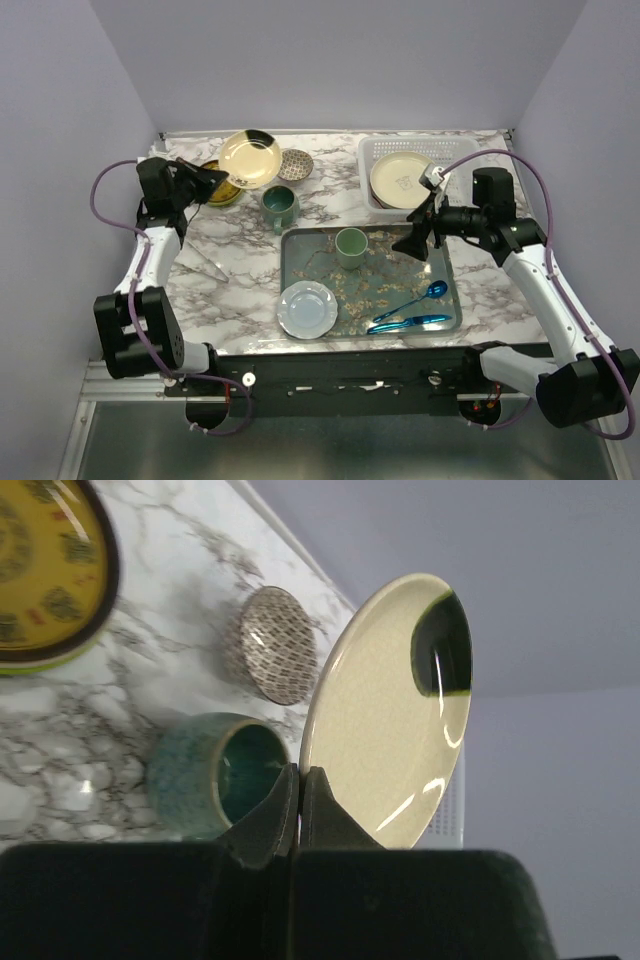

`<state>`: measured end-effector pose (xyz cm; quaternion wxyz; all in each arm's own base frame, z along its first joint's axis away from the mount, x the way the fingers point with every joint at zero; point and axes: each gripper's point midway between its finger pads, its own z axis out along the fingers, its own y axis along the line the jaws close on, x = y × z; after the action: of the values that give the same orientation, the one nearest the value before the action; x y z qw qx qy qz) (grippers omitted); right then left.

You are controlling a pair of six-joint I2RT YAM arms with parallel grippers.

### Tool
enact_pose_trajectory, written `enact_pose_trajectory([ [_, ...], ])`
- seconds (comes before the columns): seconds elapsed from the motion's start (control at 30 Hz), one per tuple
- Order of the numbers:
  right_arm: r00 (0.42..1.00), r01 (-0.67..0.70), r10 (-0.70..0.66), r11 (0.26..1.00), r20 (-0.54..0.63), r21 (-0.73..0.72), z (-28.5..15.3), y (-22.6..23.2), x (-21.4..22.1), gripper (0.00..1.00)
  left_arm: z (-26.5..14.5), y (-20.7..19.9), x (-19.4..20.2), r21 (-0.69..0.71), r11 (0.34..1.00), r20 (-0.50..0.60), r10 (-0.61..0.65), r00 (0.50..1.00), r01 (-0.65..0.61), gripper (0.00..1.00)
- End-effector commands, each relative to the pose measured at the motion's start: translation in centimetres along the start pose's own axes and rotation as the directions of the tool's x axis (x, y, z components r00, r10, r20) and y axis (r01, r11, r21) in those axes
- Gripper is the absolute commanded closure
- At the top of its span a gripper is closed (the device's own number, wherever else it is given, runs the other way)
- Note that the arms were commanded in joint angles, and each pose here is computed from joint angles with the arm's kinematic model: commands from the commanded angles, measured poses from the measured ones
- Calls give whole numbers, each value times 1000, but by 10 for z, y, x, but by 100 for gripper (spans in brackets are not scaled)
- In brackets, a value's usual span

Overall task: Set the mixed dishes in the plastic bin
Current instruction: Pick up the plate at the center of the board.

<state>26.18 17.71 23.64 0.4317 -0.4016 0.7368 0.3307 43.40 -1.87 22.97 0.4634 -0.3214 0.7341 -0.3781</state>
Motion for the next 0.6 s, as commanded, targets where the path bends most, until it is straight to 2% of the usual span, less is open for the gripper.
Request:
enact_pose_trajectory([
  [0.0, 998, 53, -51, 998, 41, -43, -3, 13, -7, 0, -22, -69, 53, 228, 972, -79, 74, 994, -54, 100],
  [0.33, 989, 90, -81, 994, 120, -64, -14, 27, -21, 0, -41, -110, 165, 317, 942, -144, 160, 977, -108, 100],
  [0.43, 989, 57, -47, 996, 141, -66, -16, 25, -23, 0, -44, -115, 184, 321, 940, -138, 169, 976, -117, 100],
  [0.57, 985, -84, 82, 996, 149, 5, -12, 9, -26, 0, -48, -125, 206, 333, 935, -139, 176, 974, -122, 100],
])
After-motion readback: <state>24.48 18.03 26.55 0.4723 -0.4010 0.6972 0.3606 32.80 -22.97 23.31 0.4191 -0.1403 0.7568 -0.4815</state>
